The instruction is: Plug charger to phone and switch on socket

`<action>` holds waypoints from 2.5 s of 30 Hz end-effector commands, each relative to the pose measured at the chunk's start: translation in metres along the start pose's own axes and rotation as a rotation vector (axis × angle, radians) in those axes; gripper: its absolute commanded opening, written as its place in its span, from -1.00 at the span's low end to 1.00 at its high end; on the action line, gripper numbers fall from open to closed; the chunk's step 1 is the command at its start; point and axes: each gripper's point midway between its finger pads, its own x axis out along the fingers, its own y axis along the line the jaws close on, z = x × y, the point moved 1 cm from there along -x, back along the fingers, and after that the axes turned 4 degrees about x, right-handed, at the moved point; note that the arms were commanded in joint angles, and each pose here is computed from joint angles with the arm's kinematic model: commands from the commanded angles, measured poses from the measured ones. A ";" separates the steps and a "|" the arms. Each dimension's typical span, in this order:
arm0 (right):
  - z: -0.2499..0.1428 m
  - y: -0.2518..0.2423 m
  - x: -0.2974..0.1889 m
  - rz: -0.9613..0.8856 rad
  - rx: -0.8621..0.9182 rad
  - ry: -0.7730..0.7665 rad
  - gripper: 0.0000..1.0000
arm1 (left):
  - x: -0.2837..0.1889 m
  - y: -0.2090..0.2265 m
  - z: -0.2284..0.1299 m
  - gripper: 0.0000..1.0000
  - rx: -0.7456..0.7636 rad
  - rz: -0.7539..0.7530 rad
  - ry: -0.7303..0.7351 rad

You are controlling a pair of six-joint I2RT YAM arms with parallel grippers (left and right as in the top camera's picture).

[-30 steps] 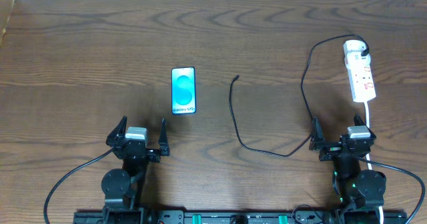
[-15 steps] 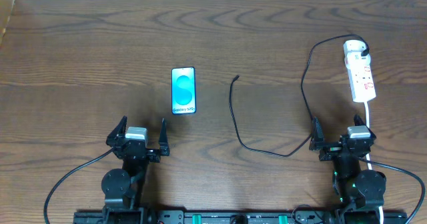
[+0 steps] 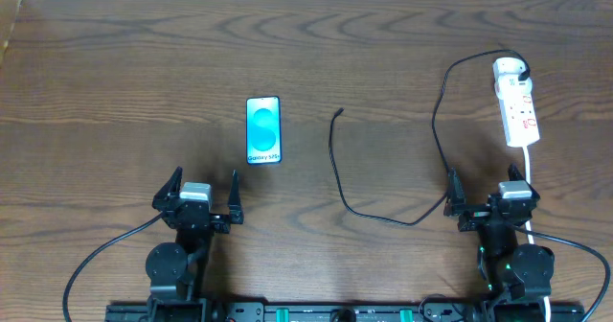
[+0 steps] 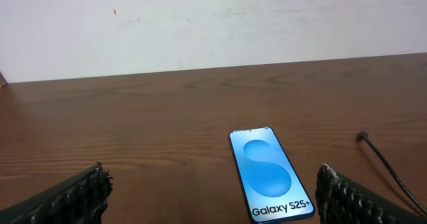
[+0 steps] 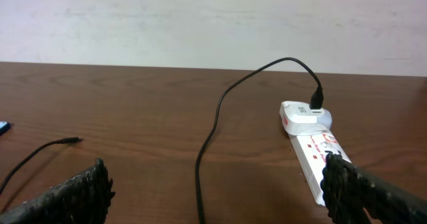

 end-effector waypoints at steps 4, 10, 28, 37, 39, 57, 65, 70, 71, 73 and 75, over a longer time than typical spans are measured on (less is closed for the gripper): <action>-0.001 0.002 0.000 0.011 0.014 0.002 0.99 | 0.002 -0.001 -0.016 0.98 0.002 0.001 0.039; -0.001 0.002 0.000 0.011 0.014 0.002 0.99 | 0.004 -0.001 -0.014 0.98 0.003 0.002 0.035; -0.001 0.002 0.000 0.011 0.014 0.002 0.98 | 0.019 0.007 0.040 0.98 -0.008 -0.006 0.061; -0.001 0.002 0.000 0.011 0.014 0.002 0.98 | 0.046 0.008 0.092 0.98 -0.061 -0.065 0.107; -0.001 0.002 0.000 0.011 0.014 0.002 0.99 | 0.053 0.005 0.099 0.98 -0.067 -0.098 0.130; -0.001 0.002 0.000 0.011 0.014 0.002 0.99 | 0.119 -0.012 0.139 0.98 -0.129 -0.256 0.571; -0.001 0.002 0.000 0.011 0.014 0.002 0.98 | 0.144 -0.026 0.108 0.98 -0.136 -0.279 0.888; -0.001 0.002 0.000 0.011 0.014 0.002 0.99 | 0.152 -0.040 0.088 0.96 -0.170 -0.343 0.991; -0.001 0.002 0.000 0.011 0.014 0.002 0.99 | 0.155 -0.040 0.085 0.96 -0.169 -0.342 0.995; -0.001 0.002 0.000 0.011 0.014 0.002 0.99 | 0.161 -0.041 0.076 0.96 -0.173 -0.345 1.013; -0.001 0.002 0.000 0.011 0.014 0.002 0.99 | 0.165 -0.043 0.065 0.96 -0.185 -0.341 1.044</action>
